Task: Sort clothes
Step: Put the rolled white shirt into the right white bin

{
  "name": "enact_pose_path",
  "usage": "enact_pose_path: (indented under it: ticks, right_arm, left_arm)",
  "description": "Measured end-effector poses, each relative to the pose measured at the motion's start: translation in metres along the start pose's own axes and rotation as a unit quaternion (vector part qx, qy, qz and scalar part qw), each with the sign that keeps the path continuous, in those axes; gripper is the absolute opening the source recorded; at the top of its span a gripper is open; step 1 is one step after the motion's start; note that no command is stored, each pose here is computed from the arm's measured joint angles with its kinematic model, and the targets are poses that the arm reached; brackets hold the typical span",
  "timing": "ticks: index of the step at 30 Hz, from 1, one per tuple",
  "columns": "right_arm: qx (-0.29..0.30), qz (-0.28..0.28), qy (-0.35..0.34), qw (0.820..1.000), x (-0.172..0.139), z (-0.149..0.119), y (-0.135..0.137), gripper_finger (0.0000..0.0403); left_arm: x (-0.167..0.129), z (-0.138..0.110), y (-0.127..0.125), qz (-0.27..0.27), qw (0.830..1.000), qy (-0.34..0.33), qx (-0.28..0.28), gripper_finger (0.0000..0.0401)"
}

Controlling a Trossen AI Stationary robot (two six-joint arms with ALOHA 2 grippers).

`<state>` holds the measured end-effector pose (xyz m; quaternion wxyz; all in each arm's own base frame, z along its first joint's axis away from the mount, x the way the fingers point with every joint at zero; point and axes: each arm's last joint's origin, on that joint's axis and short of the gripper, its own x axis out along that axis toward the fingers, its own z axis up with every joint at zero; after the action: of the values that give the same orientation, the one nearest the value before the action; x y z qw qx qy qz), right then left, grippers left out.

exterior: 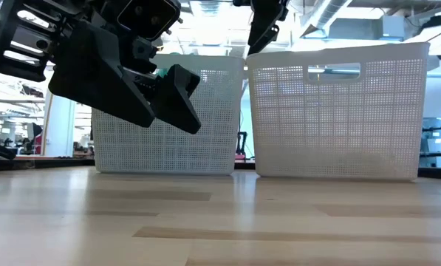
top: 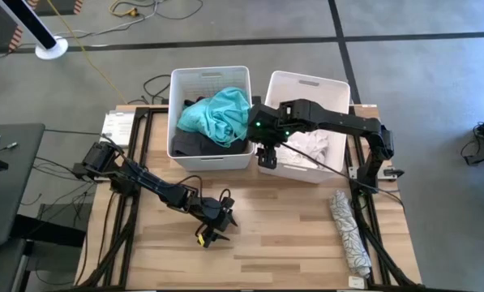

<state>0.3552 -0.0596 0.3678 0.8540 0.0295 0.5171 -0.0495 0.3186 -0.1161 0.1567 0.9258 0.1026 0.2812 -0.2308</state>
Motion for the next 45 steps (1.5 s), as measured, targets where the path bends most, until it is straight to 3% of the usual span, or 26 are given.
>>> enact_pose_path:
  ticks: [9,19,32,45]
  right_arm:
    - [0.006,0.004,0.009,1.0,-0.005,-0.004,0.006,0.0237]
    - [0.019,0.021,0.018,0.999,-0.028,-0.016,0.034,0.0237]
    - [0.045,0.055,0.073,0.995,-0.051,-0.046,0.115,0.0237]
    - [0.091,-0.038,0.066,0.993,-0.072,-0.092,0.193,0.0237]
  left_arm:
    - [0.0,0.0,0.0,0.0,1.0,0.0,0.0,0.0249]
    - [0.0,0.0,0.0,-0.001,1.0,0.002,0.0,0.0249]
    - [0.0,-0.001,0.0,-0.006,1.0,0.004,0.005,0.0249]
    - [0.0,-0.001,0.0,-0.007,1.0,0.003,0.027,0.0249]
